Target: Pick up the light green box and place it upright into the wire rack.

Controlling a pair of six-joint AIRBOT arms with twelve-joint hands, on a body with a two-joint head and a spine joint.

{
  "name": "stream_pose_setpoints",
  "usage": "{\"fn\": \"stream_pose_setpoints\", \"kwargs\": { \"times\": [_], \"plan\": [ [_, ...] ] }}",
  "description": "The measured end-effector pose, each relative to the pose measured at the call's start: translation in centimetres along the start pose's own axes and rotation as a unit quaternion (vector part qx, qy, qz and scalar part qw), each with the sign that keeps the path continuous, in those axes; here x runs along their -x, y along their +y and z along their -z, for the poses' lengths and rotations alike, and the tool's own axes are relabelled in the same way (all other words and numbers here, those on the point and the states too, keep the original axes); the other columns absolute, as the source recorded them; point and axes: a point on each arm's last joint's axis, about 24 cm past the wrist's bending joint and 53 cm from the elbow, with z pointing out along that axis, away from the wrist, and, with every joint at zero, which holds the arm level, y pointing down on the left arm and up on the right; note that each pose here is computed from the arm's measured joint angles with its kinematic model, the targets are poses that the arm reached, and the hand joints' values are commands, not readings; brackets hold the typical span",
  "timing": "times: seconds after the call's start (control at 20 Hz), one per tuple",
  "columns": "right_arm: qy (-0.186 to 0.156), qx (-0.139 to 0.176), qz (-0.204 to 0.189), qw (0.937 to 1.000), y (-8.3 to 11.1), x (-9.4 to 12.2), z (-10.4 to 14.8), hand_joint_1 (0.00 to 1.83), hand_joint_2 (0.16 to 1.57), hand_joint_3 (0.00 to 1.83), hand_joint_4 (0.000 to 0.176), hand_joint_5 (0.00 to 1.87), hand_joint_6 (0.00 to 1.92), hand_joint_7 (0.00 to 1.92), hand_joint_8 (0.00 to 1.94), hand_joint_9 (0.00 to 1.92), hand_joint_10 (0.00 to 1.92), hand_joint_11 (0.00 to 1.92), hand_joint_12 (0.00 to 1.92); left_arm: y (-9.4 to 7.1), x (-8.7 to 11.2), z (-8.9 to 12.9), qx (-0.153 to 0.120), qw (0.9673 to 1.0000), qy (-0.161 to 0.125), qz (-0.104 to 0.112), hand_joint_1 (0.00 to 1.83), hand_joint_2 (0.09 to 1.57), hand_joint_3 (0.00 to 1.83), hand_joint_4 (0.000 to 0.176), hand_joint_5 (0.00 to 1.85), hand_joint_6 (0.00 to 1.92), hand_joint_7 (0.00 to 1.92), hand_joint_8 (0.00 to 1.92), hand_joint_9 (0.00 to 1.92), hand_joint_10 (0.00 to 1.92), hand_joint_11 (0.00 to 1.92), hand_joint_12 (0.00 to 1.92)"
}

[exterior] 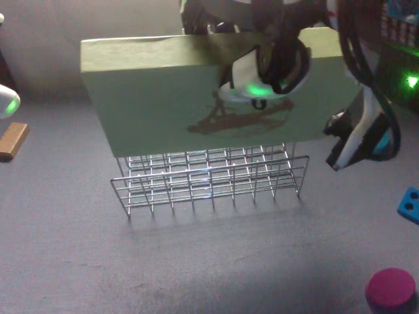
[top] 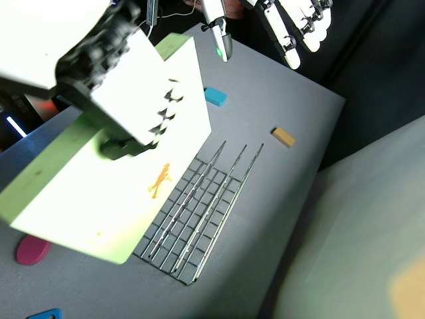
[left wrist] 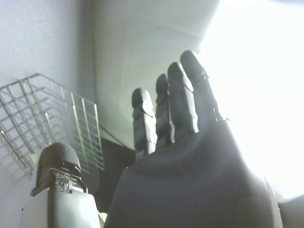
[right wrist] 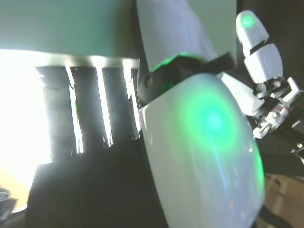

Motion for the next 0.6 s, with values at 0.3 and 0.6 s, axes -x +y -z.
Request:
{"fn": "stream_pose_setpoints", "kwargs": {
  "times": [0.3, 0.6],
  "plan": [
    [0.0, 0.006, 0.01, 0.9999, 0.9, 0.0, -1.4, 1.36, 1.18, 0.0, 0.0, 0.79, 1.02, 0.87, 1.22, 0.81, 1.46, 0.74, 1.47, 0.0, -0.1, 0.0, -0.001, 1.0, 0.003, 0.003, 0.23, 1.11, 0.0, 0.1, 0.28, 0.0, 0.17, 0.0, 0.19, 0.0, 0.0, 0.64],
    [0.021, 0.004, 0.002, 0.9998, 1.2, -1.4, -2.6, 1.36, 1.18, 0.0, 0.0, 0.79, 1.02, 0.87, 1.22, 0.8, 1.46, 0.72, 1.46, -0.1, -0.1, 0.0, -0.001, 1.0, 0.003, 0.003, 0.25, 1.1, 0.0, 0.105, 0.29, 0.0, 0.18, 0.0, 0.2, 0.0, 0.0, 0.67]
  ]
}}
